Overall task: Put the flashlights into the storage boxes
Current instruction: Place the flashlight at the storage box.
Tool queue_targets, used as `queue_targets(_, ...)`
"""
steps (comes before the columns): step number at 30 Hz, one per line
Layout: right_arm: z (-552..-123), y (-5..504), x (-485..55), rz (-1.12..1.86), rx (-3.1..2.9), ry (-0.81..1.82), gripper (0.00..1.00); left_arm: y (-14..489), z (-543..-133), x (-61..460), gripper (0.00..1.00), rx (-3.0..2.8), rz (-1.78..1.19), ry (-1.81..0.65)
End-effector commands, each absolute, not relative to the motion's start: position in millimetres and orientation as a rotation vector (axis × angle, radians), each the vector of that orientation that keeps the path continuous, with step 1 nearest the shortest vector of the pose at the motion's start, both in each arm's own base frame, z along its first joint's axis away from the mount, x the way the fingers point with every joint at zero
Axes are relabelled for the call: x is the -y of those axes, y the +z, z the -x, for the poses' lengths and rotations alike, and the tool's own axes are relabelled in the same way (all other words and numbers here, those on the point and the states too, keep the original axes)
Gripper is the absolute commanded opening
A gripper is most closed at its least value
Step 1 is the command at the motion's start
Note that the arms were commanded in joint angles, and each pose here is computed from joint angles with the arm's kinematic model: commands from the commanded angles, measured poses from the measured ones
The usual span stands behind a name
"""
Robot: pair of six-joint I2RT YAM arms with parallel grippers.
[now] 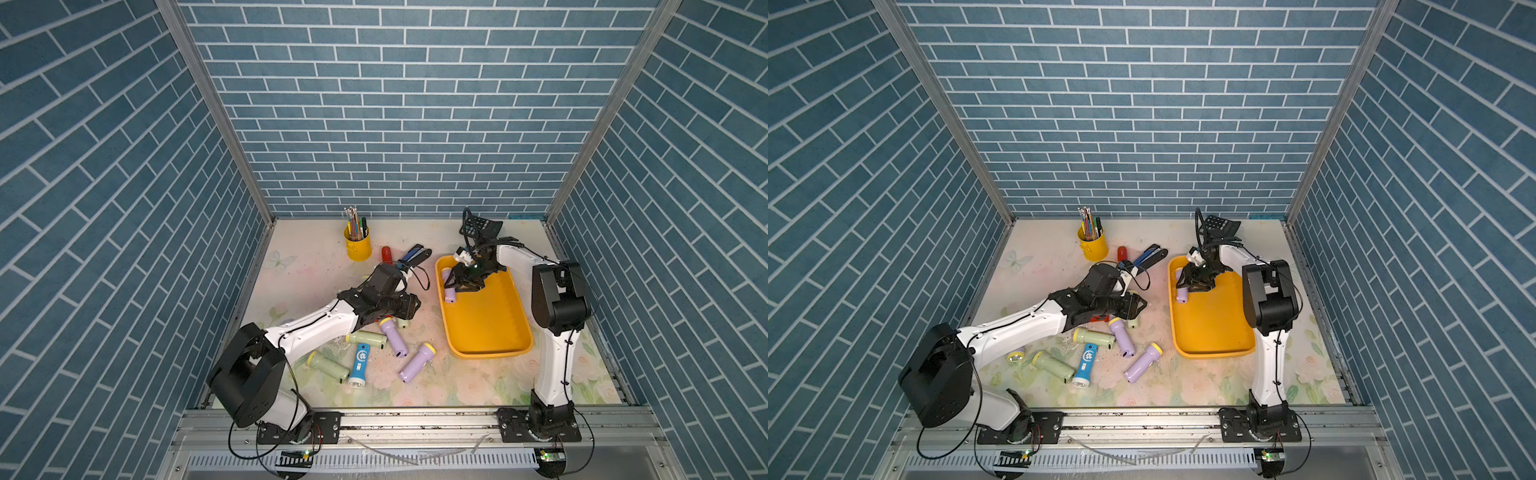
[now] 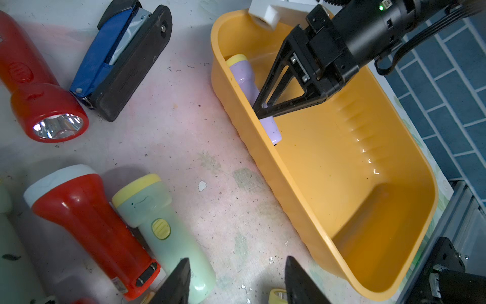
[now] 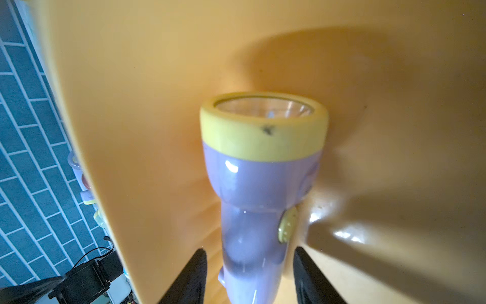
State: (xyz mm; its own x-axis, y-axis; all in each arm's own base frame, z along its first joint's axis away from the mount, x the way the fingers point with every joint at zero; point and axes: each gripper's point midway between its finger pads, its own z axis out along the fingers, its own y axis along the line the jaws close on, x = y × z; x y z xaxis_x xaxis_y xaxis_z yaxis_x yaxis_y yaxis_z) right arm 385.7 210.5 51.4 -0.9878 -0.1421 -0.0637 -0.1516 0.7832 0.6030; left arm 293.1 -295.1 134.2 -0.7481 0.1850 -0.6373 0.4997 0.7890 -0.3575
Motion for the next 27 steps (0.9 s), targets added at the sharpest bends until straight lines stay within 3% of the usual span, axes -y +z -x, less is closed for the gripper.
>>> queue_targets(1,-391,79,-211,0.285,-2.861,1.019,0.54,148,-297,300,0.58,-2.348,-0.491,-0.720)
queue_targets(6,-395,74,-203,0.250,-2.878,0.947,0.54,149,-298,300,0.58,-2.346,-0.486,-0.722)
queue_targets(11,-406,77,-210,0.171,-2.803,1.090,0.54,148,-297,298,0.58,-2.346,-0.481,-0.715)
queue_targets(27,-414,53,-218,0.128,-2.797,1.158,0.51,145,-299,305,0.58,-2.341,-0.493,-0.743)
